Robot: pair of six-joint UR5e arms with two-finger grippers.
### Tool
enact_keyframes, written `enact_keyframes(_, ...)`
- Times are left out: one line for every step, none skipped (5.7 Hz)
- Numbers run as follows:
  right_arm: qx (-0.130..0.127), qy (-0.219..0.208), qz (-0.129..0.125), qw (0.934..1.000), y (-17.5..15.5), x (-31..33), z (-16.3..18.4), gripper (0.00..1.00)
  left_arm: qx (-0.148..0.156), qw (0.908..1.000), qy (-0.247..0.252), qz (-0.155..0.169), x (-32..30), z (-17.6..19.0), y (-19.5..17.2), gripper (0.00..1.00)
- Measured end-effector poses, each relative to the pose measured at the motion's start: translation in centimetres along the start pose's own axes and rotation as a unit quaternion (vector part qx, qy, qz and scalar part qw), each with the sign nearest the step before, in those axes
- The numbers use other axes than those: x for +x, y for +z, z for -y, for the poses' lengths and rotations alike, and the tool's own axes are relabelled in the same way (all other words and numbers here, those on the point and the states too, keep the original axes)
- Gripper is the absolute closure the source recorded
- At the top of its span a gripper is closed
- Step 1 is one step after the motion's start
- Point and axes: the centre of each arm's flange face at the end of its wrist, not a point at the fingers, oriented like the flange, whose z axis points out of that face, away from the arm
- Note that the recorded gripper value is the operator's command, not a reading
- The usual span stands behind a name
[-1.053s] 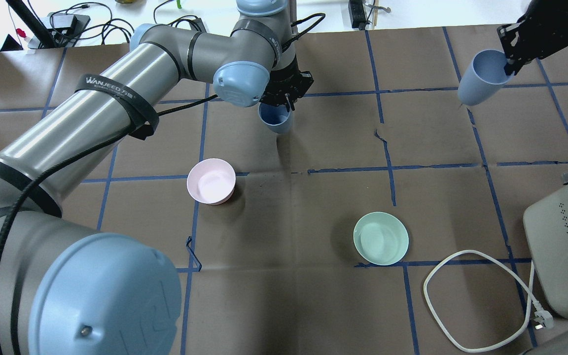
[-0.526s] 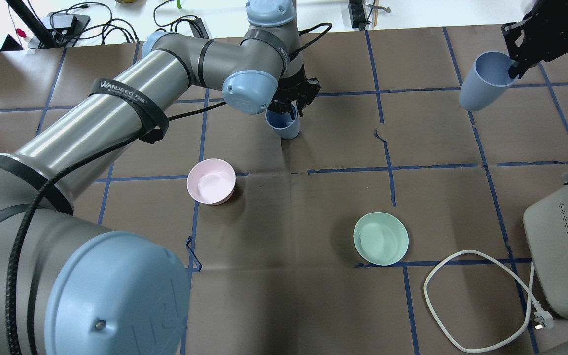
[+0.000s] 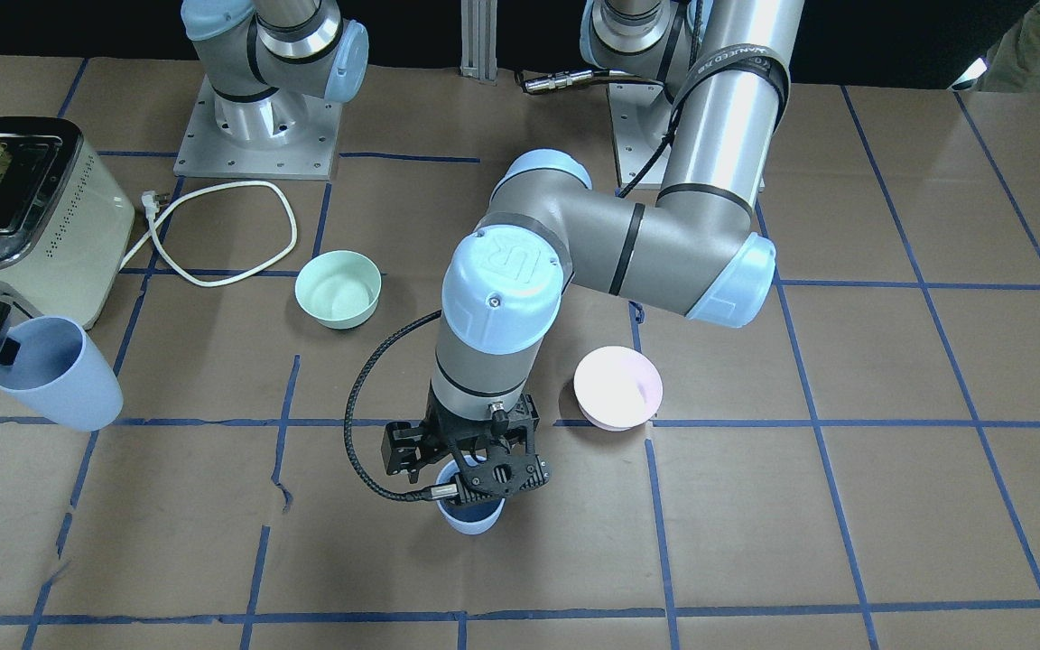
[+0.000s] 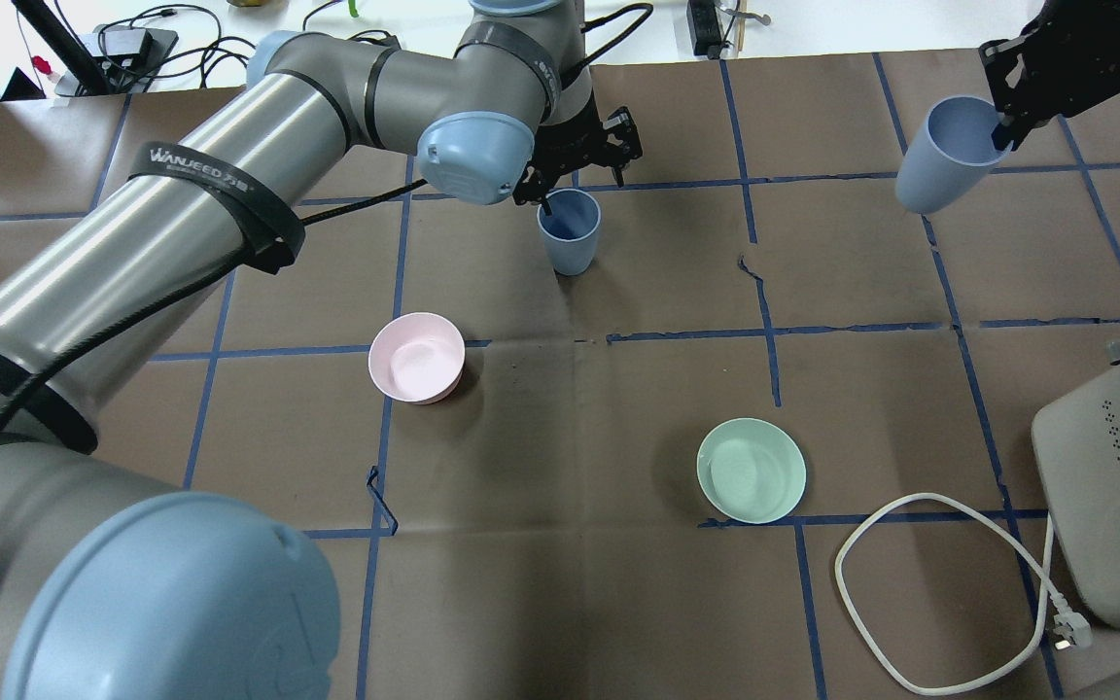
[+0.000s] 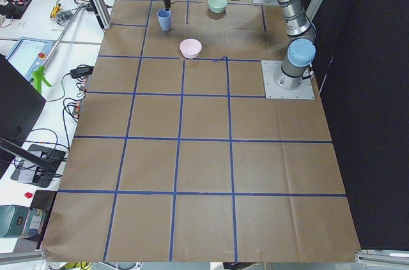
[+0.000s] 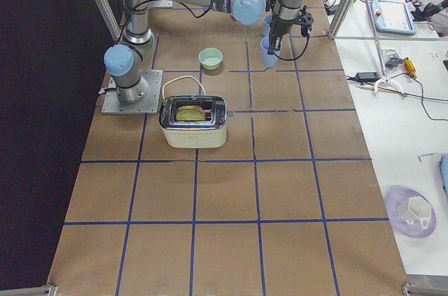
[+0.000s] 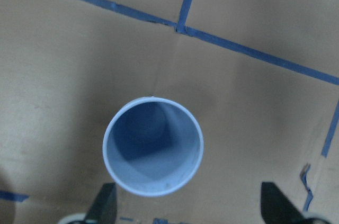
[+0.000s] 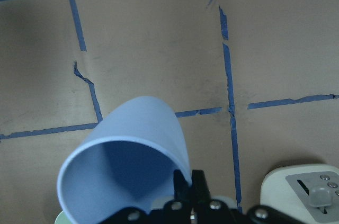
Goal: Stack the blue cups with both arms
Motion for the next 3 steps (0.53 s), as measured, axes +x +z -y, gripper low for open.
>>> enact_keyframes(0.013,0.005,-0.003,0.9999,-0.1,-2.6,0.3,0.92,-0.012,0.9999,0.003,0.003,-1.9,-0.1,-4.3,0.01)
enact_keyframes(0.024,0.016,-0.005,0.9996,-0.2,-6.4,0.7,0.92,-0.028,0.9993,0.020,0.012,-4.1,-0.8,-8.3,0.01)
enact_keyframes(0.030,0.035,-0.006,0.9989,0.2,-11.9,1.6,0.92,-0.038,0.9980,0.046,0.019,-6.2,-1.7,-11.6,0.01)
